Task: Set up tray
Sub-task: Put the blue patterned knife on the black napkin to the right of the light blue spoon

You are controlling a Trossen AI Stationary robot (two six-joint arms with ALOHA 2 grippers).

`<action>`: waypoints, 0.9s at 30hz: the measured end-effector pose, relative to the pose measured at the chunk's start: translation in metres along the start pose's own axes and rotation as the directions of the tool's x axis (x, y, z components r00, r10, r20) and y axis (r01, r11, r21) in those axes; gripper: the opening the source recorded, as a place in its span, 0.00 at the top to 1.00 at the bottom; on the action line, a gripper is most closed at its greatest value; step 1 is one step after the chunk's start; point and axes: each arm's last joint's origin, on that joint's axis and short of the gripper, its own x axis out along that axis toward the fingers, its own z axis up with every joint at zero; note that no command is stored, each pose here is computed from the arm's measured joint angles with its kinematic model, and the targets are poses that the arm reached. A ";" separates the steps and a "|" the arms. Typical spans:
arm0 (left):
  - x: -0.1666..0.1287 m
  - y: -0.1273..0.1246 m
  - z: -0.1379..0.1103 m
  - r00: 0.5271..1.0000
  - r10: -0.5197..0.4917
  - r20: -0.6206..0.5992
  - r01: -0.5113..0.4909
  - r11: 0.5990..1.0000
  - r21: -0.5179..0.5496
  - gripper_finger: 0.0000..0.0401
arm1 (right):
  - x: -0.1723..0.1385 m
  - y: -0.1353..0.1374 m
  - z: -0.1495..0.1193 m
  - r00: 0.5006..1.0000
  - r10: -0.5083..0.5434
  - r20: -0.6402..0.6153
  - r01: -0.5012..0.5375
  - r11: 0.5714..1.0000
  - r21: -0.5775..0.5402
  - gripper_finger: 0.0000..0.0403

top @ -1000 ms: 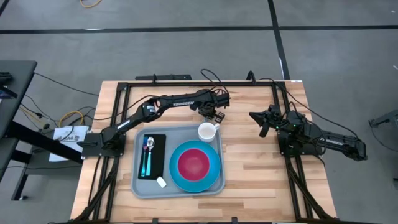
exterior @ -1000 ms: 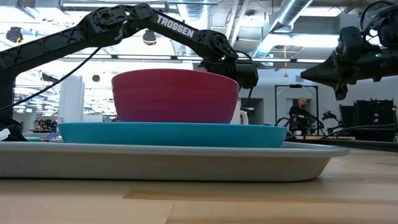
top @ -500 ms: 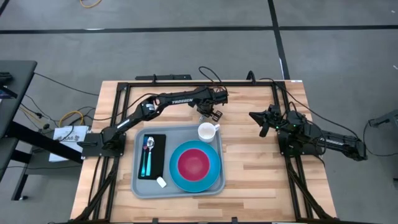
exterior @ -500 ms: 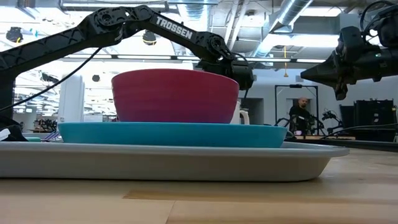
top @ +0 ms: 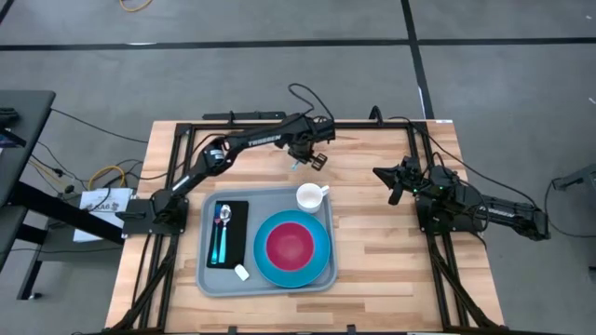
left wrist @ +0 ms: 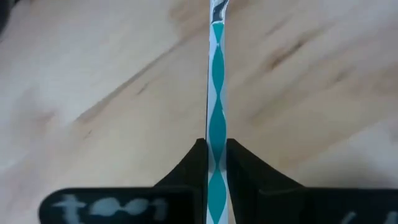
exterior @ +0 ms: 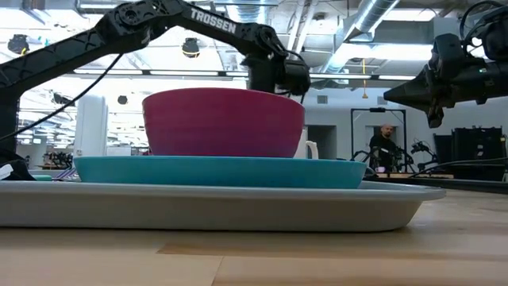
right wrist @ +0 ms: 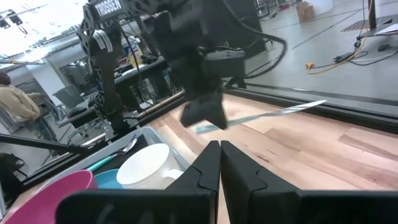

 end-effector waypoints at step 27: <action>-0.159 0.051 -0.193 0.999 0.020 0.048 -0.001 0.930 -0.368 0.96 | 0.000 0.000 0.000 1.000 0.000 0.000 0.000 1.000 0.000 0.99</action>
